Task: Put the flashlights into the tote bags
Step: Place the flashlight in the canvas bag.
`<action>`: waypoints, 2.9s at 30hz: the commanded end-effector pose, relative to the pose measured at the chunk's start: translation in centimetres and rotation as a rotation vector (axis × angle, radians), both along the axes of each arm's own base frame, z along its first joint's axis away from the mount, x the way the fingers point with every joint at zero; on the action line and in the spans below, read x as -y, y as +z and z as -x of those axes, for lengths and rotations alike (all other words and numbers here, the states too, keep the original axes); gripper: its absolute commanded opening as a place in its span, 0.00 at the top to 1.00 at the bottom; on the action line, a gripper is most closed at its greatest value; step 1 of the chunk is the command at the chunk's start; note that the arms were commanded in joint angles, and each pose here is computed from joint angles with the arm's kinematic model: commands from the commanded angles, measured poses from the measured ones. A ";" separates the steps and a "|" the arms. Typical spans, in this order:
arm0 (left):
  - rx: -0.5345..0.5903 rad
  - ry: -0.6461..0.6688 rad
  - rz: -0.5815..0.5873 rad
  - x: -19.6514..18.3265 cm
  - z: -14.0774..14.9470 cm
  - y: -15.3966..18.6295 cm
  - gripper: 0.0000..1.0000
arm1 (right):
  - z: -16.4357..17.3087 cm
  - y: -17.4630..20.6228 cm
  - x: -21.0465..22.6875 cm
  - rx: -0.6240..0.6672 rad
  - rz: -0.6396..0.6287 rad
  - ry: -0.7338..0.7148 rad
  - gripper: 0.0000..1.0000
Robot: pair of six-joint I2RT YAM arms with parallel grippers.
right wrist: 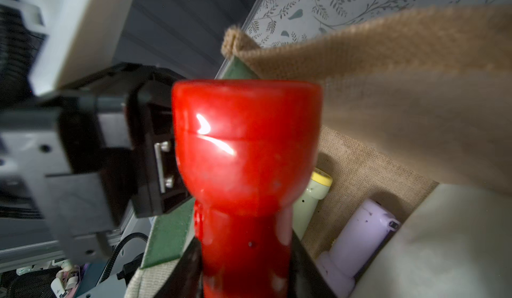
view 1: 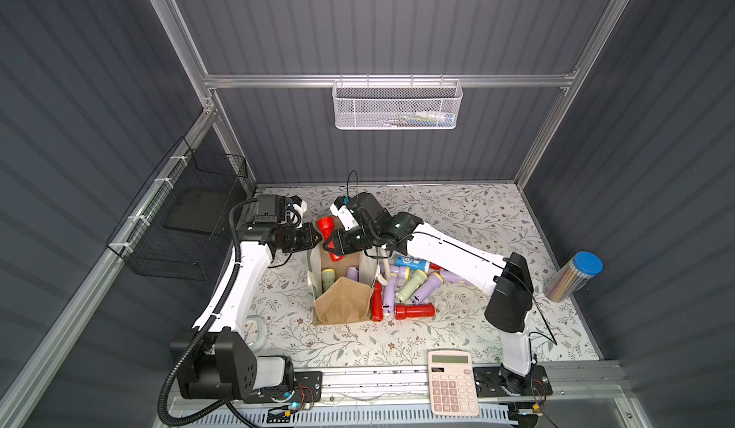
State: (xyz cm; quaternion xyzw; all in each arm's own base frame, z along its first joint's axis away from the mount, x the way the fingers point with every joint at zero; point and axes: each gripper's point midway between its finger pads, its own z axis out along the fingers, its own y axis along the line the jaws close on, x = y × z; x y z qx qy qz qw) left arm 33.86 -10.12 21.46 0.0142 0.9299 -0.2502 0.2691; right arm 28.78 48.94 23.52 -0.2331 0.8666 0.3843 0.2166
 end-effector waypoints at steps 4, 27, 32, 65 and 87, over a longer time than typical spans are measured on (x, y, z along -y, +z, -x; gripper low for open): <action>0.012 -0.004 0.031 0.3 0.2 0.8 0.80 | 1.3 -2.4 0.2 -0.052 0.048 0.012 0.77; 0.013 0.014 0.036 0.2 0.1 0.6 0.81 | 0.7 -13.2 4.1 -0.174 0.420 -0.071 0.72; 0.007 0.017 0.035 0.2 0.1 0.4 0.80 | 0.8 -15.1 4.4 -0.212 0.456 -0.064 0.66; 0.004 0.027 0.010 -0.2 -0.1 0.2 0.80 | -0.2 -1.9 5.0 0.127 0.195 0.005 0.35; 0.020 0.034 -0.026 -0.7 -0.4 0.5 0.80 | 1.8 0.4 24.4 0.147 0.240 -0.466 0.35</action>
